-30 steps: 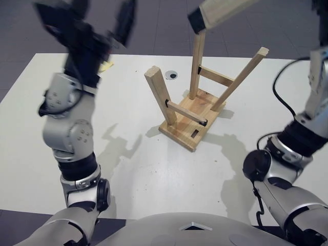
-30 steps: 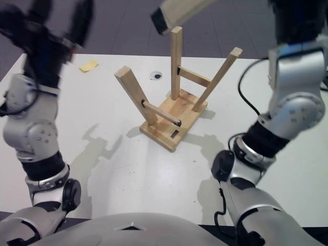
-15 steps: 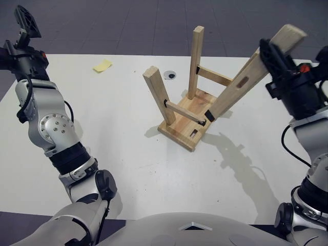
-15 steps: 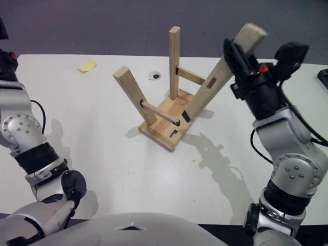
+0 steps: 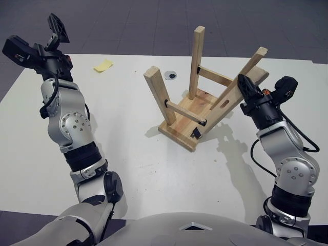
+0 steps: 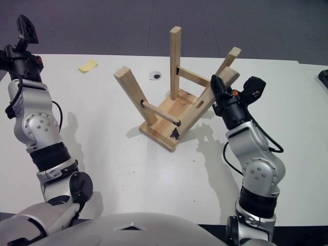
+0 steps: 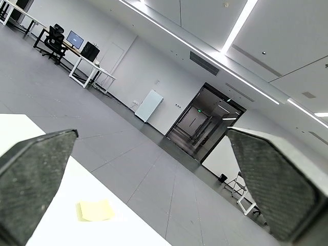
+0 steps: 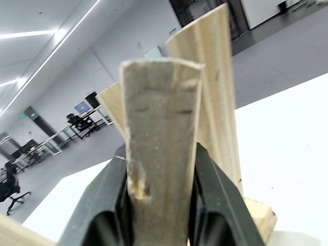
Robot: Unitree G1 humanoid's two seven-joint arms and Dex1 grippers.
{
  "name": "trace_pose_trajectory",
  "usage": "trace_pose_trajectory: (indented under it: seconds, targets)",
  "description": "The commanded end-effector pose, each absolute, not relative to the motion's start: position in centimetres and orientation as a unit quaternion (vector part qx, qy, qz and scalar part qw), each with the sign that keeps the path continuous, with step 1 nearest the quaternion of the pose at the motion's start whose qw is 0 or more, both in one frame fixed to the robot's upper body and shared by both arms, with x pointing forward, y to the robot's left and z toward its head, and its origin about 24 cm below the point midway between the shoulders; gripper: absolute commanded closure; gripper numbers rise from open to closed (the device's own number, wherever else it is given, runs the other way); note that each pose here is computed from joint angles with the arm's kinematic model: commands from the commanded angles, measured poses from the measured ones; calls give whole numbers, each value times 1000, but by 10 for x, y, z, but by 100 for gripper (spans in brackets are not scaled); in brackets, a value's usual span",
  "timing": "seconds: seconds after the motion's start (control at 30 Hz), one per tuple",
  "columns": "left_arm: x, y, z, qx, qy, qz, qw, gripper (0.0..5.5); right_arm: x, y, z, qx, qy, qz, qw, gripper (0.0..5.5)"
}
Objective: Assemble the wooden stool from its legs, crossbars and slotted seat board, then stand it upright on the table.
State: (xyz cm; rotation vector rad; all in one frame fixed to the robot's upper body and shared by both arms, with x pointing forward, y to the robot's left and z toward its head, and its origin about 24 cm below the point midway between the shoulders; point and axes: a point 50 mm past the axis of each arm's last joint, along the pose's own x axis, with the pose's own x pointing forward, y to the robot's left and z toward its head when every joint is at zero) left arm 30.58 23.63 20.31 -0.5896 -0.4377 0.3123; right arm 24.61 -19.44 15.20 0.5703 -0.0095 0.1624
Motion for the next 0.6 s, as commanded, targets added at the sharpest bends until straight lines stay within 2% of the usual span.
trace_pose_trajectory:
  seconds: [0.03, 0.5, 0.6]
  targets:
    - [308, 235, 201, -284, -206, 154, 924, 10, 250, -210, 143, 219, 14, 19, 975, 450]
    - [313, 219, 195, -292, -184, 138, 929, 10, 270, -200, 151, 138, -38, 10, 990, 450]
    - [313, 207, 194, -299, -173, 124, 930, 10, 268, -199, 146, 125, -37, -5, 991, 450]
